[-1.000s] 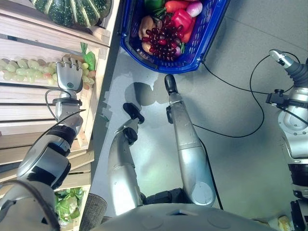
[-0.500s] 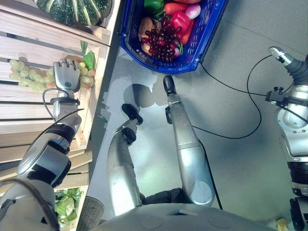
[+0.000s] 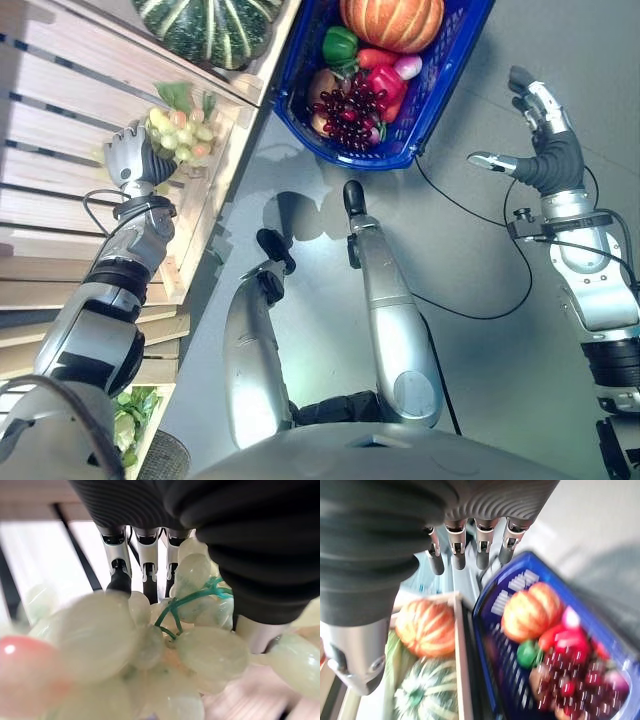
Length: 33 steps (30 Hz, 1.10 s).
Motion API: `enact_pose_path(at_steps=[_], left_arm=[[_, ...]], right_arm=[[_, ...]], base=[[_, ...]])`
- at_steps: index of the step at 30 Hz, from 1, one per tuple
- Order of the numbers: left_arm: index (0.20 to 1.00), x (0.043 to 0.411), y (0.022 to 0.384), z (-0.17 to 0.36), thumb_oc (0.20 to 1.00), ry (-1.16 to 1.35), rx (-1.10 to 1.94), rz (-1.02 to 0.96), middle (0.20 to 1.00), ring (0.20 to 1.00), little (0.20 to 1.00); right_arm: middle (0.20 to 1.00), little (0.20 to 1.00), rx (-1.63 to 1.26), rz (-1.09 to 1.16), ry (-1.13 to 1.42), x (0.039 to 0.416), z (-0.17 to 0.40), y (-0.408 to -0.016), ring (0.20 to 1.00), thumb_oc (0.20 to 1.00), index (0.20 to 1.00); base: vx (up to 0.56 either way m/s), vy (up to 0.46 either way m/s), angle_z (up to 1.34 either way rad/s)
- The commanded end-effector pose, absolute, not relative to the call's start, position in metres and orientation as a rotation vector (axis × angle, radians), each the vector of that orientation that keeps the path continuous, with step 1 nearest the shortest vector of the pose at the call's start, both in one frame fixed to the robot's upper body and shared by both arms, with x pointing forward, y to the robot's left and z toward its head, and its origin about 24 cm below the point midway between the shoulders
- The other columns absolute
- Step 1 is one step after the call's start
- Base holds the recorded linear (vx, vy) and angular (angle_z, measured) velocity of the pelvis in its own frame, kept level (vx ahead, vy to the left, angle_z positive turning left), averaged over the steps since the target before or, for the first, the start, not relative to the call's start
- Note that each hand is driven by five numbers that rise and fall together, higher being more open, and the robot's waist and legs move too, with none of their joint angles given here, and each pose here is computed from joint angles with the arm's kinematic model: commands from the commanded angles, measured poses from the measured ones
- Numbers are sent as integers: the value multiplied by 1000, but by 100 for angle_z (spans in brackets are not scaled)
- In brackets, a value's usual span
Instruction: Pick up fruits and vegetables into the basket
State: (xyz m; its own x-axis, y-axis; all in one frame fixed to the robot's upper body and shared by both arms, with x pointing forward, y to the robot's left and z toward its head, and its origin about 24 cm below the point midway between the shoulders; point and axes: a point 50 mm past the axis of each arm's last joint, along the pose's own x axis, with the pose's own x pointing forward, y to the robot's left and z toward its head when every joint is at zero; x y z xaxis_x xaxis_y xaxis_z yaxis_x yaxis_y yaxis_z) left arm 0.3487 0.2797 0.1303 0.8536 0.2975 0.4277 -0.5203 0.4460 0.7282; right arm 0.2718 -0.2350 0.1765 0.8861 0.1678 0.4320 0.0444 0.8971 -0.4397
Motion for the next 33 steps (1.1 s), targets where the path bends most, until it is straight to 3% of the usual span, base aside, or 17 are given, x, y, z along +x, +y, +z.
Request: enact_pose_path(at_steps=[1,14,26,33], left_arm=[[200,336,281,144,200,-366,727,444,200,200,200],[200,303,229,176,200,-596,245,145,200,200,200],[200,299,178,208,200,-713,181,-80,200,200,200],[200,301,152,226,200,-784,279,-170,200,200,200]], right_arm=[[1000,1000,-369,116,-503,266,177,-224,1000,1000,1000],[1000,1000,-225,251,-500,269,183,-189,1000,1000,1000],[1000,1000,-69,709,-461,279,212,-96,1000,1000,1000],[1000,1000,45,830,-385,277,211,-59,1000,1000,1000]], base=[[1,-31,9],[-4,-7,10],[49,-41,6],[75,-44,14]])
